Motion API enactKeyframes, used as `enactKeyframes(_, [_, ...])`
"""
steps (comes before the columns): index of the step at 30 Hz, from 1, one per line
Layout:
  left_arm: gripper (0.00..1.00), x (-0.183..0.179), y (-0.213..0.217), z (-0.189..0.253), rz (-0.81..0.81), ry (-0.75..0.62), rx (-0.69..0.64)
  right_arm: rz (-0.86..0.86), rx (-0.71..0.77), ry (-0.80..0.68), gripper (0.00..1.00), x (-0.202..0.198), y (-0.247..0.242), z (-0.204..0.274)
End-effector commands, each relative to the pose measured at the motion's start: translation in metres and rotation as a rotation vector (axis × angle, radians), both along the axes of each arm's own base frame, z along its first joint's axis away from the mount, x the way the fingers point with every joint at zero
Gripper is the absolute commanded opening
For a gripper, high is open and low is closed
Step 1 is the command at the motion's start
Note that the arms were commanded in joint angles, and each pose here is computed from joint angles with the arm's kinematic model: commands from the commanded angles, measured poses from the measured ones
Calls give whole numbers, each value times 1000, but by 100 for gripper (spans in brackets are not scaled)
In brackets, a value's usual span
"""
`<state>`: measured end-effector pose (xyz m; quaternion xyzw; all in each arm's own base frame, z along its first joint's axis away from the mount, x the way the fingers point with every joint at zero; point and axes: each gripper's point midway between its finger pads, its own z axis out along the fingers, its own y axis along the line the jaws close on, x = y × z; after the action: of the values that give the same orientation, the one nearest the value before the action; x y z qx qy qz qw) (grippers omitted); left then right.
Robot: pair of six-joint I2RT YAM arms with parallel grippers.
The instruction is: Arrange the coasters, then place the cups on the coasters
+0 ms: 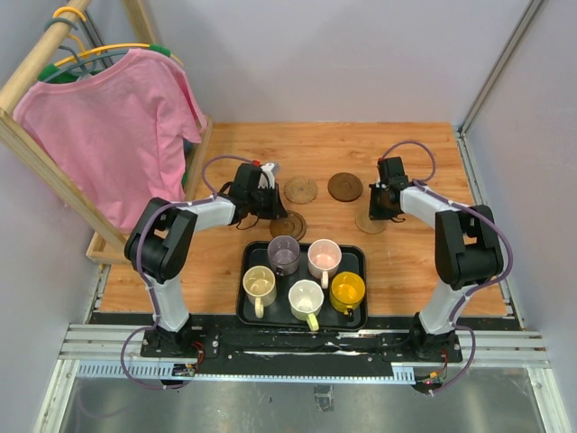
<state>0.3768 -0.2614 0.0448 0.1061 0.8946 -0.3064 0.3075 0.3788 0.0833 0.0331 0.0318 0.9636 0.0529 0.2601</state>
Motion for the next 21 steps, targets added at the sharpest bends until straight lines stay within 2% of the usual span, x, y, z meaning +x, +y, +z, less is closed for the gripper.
enactKeyframes(1, [1,-1,-4,22,-13,-39,-34,-18,31,12,1,13,1,-6])
enactKeyframes(14, [1,0,-4,19,-12,-27,-24,-153,-21,64,1,58,-47,-23])
enactKeyframes(21, [1,0,-4,15,-12,-15,-17,-171,-23,74,1,80,-54,-30])
